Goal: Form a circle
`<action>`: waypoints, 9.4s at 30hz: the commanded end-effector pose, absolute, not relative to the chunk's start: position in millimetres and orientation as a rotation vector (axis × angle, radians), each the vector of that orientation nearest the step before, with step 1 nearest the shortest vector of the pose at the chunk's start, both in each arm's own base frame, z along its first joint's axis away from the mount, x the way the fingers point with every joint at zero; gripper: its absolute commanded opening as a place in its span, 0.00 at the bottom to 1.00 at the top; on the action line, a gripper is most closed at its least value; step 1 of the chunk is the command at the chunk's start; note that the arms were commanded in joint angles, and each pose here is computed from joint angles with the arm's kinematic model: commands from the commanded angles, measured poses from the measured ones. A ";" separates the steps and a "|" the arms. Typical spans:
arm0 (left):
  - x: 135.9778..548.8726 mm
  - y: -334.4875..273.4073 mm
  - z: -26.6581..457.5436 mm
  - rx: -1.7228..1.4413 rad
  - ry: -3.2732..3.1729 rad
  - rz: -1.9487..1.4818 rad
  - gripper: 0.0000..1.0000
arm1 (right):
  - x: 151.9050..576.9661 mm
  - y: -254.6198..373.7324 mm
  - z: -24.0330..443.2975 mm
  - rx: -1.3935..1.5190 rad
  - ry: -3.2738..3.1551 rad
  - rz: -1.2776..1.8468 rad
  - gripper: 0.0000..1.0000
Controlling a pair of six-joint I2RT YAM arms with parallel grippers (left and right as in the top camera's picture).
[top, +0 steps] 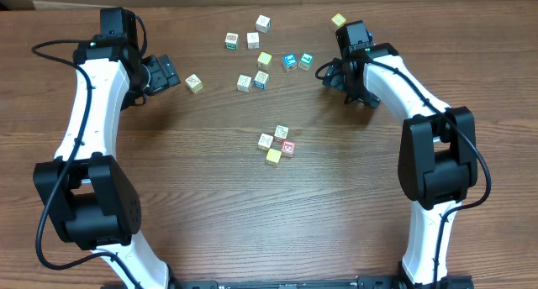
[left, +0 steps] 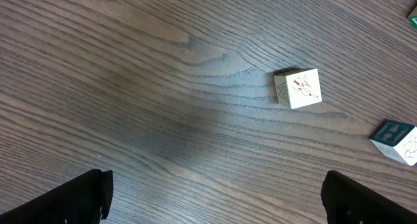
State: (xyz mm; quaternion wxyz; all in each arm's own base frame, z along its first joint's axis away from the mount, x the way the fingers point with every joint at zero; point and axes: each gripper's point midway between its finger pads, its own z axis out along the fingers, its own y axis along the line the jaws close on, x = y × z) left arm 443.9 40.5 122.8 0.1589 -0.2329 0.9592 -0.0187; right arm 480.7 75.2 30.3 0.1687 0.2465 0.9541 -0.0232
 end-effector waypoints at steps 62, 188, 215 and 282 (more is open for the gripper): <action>381.9 -5.4 68.7 -0.049 2.254 -0.243 0.99 | 482.1 74.6 40.8 0.693 2.689 -0.063 1.00; 246.0 -7.1 155.7 0.066 1.647 0.006 0.99 | 476.5 71.8 43.5 0.697 2.704 -0.080 1.00; 246.0 -7.1 155.7 0.066 1.647 0.006 1.00 | 319.1 40.2 64.5 0.237 2.720 -0.132 1.00; 246.0 -7.1 155.7 0.066 1.647 0.006 1.00 | 243.0 48.6 58.6 -0.058 2.084 0.319 1.00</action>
